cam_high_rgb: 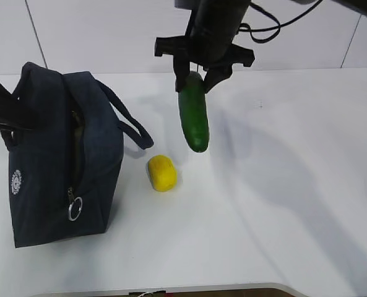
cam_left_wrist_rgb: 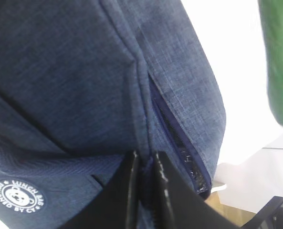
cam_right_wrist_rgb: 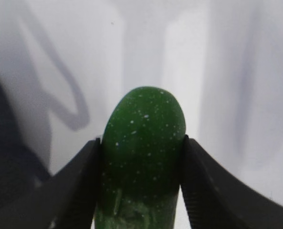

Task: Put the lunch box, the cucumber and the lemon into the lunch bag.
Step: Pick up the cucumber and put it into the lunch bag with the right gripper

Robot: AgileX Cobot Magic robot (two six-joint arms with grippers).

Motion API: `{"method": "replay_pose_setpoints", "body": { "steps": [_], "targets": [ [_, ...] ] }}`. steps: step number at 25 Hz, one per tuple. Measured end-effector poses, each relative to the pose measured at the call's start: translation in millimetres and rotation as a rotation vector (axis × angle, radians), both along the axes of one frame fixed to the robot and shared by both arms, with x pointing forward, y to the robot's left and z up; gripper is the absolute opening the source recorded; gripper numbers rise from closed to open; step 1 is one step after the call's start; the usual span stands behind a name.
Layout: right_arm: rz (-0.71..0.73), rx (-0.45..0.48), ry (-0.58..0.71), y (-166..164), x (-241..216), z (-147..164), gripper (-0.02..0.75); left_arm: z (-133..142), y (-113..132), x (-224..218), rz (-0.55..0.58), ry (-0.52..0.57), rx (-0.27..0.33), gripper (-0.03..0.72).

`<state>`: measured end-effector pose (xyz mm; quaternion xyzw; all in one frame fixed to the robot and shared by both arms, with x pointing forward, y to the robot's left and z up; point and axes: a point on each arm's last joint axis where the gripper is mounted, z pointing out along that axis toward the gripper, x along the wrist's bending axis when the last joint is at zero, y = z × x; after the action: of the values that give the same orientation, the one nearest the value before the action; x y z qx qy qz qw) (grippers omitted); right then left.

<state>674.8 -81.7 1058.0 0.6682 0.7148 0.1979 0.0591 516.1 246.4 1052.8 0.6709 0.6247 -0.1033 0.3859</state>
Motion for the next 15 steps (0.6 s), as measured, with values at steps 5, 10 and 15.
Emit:
{"method": "replay_pose_setpoints", "body": {
  "steps": [5, 10, 15],
  "targets": [
    [0.066, 0.079, -0.041, 5.1, -18.0, 36.1, 0.394, 0.0, 0.0, 0.0, -0.001, -0.001, 0.001, 0.013],
    [0.224, 0.184, -0.039, 28.0, -39.0, 53.5, 0.394, 0.0, 0.0, 0.0, -0.001, -0.001, 0.001, 0.013],
    [0.334, 0.251, -0.076, 54.2, -51.5, 57.7, 0.394, 0.1, -0.1, 0.0, -0.001, -0.001, -0.001, 0.013]
  ]
}}
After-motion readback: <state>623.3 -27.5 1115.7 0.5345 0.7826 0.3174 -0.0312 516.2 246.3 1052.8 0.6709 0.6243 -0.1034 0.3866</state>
